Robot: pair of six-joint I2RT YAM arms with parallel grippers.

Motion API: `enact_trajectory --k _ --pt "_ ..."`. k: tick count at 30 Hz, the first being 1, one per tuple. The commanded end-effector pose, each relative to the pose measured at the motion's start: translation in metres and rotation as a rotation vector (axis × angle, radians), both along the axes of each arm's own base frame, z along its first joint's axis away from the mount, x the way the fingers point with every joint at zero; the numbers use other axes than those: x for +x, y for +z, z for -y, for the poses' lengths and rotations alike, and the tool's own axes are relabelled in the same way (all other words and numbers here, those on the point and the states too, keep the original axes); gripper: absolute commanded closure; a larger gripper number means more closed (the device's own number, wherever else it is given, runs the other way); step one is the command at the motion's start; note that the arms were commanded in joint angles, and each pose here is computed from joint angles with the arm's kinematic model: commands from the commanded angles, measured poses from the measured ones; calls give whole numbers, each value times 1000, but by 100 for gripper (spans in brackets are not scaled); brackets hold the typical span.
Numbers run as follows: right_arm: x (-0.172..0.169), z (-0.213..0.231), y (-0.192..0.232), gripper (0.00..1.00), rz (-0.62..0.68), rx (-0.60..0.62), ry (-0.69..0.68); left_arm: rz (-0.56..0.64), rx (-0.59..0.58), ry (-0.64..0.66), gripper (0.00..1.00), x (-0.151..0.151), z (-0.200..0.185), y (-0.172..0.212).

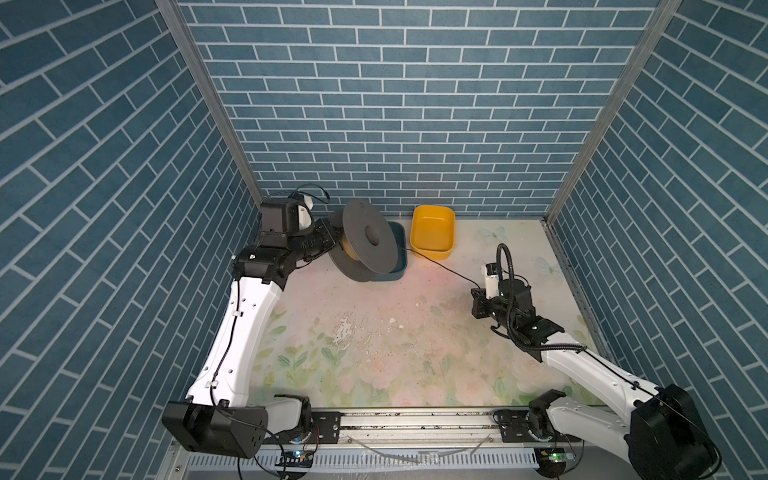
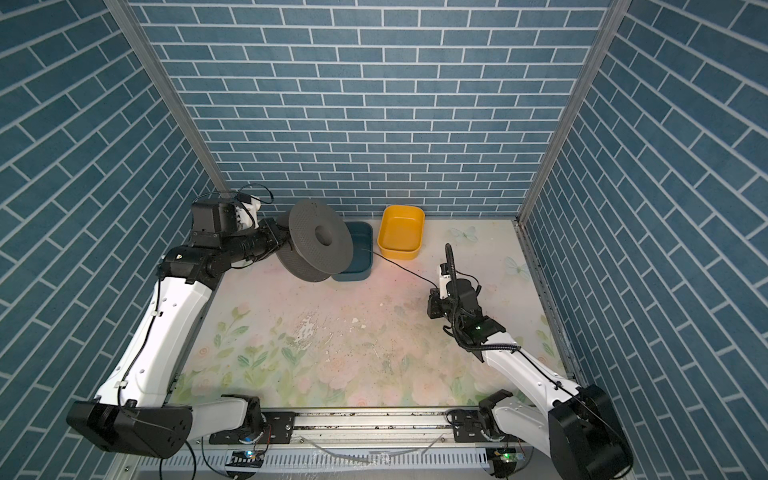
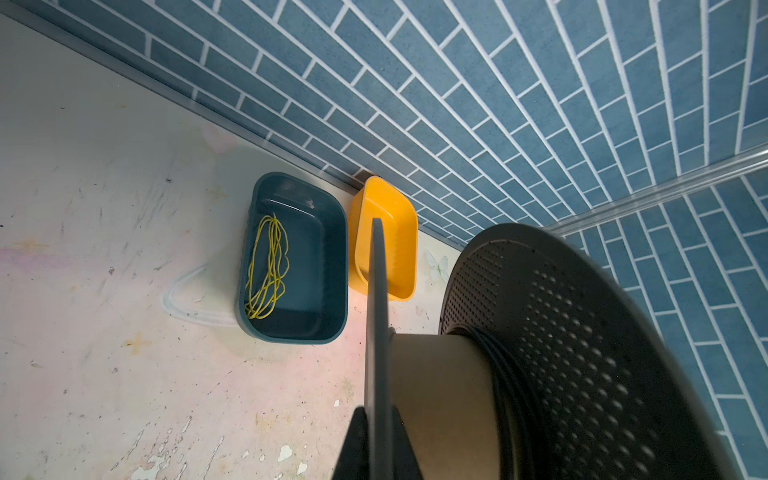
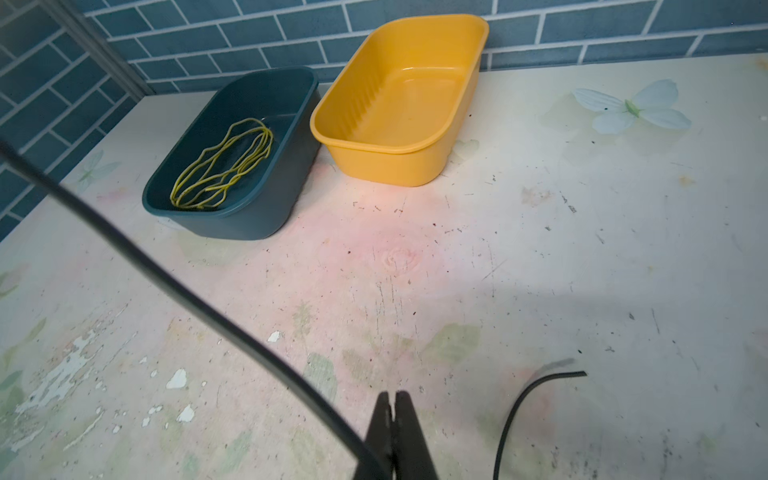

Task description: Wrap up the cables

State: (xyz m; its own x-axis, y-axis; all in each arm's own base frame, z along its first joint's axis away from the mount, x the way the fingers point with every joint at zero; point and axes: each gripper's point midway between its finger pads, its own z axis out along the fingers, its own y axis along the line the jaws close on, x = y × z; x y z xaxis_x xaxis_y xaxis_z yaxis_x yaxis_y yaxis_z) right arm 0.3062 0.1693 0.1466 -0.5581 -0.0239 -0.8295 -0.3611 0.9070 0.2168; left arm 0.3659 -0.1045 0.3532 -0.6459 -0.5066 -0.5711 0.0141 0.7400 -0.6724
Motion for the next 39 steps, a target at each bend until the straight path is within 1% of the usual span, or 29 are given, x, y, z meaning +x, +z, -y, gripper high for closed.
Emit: enact_trajectory --k 1,4,7,13,17,22,24,27,29,33,36,39 --pt "-5 -20 3 100 -22 -20 136 176 -4 110 100 21 -18 41" --pt "-9 -33 1 100 -21 -62 187 173 26 143 100 33 -21 36" --pt "-16 -47 6 100 15 -100 238 192 80 182 100 39 -22 33" --pt "-33 -81 21 100 81 -185 359 236 178 211 100 44 -9 31" --pt "-48 -105 30 100 103 -224 462 282 268 226 100 45 4 35" --pt "-62 -129 42 100 146 -253 536 291 297 225 100 51 16 35" --pt "-66 -138 48 100 166 -269 558 300 352 226 100 52 24 34" --pt "-76 -155 58 100 184 -335 603 311 441 202 100 53 41 30" --pt "-81 -165 66 100 205 -357 621 315 495 192 100 52 50 26" --pt "-93 -177 90 100 250 -316 654 320 596 157 100 46 67 17" --pt "-99 -179 119 100 288 -237 658 317 671 108 100 42 83 7" --pt "-104 -174 147 100 330 -171 649 294 722 64 100 40 94 -6"
